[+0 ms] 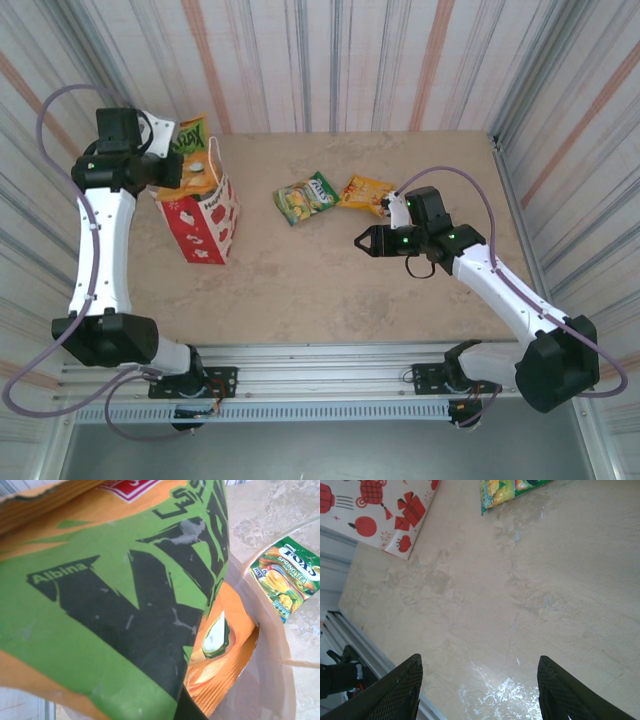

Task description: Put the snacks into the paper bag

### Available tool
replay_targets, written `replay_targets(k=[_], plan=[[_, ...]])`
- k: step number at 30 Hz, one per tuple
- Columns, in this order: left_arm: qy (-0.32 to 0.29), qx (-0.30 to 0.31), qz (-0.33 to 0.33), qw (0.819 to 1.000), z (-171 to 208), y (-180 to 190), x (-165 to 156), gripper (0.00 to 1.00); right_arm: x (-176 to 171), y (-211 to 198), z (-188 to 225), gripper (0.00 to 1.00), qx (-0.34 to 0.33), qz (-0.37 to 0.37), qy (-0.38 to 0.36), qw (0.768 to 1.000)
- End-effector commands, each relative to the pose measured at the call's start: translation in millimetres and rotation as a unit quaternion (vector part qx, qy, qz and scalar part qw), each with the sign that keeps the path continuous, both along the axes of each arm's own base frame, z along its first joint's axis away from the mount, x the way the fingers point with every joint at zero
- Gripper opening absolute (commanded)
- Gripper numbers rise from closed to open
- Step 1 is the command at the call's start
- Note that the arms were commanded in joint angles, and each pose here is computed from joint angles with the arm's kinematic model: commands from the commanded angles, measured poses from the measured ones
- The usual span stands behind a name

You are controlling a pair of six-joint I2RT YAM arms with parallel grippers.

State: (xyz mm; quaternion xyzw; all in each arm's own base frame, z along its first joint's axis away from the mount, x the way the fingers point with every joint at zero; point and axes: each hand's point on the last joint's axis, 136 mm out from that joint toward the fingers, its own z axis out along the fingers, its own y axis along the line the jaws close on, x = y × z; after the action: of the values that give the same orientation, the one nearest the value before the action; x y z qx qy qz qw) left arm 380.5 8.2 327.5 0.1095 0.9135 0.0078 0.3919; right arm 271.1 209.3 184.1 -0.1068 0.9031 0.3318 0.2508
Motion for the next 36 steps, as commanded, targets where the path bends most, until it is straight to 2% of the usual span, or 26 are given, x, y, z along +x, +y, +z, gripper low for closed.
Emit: replay_targets(k=[1, 4, 9, 11, 14, 19, 26, 36], plan=[[-0.056, 0.010, -0.021, 0.998, 18.7, -0.5, 5.9, 0.00, 2.0, 3.2, 3.0, 0.62, -0.002, -0.004, 0.007, 1.000], [-0.059, 0.015, -0.021, 0.998, 14.9, 0.3, 2.2, 0.00, 2.7, 4.8, 2.6, 0.62, -0.001, -0.003, 0.006, 1.000], [-0.137, 0.014, -0.037, 0.990, 32.5, -7.3, -9.0, 0.00, 4.9, 8.3, 1.7, 0.61, -0.001, 0.000, 0.006, 1.000], [-0.147, 0.018, -0.040, 0.988, 35.9, -8.0, -11.2, 0.00, 5.3, 10.1, 1.4, 0.61, -0.001, 0.002, 0.008, 1.000], [-0.147, 0.030, -0.049, 0.988, 33.5, -7.6, -10.0, 0.00, 6.5, 12.6, 2.1, 0.61, -0.001, 0.005, 0.007, 1.000], [-0.195, 0.037, -0.069, 0.978, 45.9, -13.1, -4.9, 0.00, 7.2, 14.8, 0.7, 0.61, -0.002, 0.008, 0.008, 1.000], [-0.150, 0.040, -0.078, 0.985, 15.0, -12.3, 2.1, 0.00, 5.4, 16.0, -1.1, 0.61, -0.003, 0.009, 0.010, 1.000], [-0.077, 0.017, -0.055, 0.995, -20.8, -1.3, -12.4, 0.00, 3.2, 15.4, -2.2, 0.61, -0.006, 0.012, 0.015, 1.000]])
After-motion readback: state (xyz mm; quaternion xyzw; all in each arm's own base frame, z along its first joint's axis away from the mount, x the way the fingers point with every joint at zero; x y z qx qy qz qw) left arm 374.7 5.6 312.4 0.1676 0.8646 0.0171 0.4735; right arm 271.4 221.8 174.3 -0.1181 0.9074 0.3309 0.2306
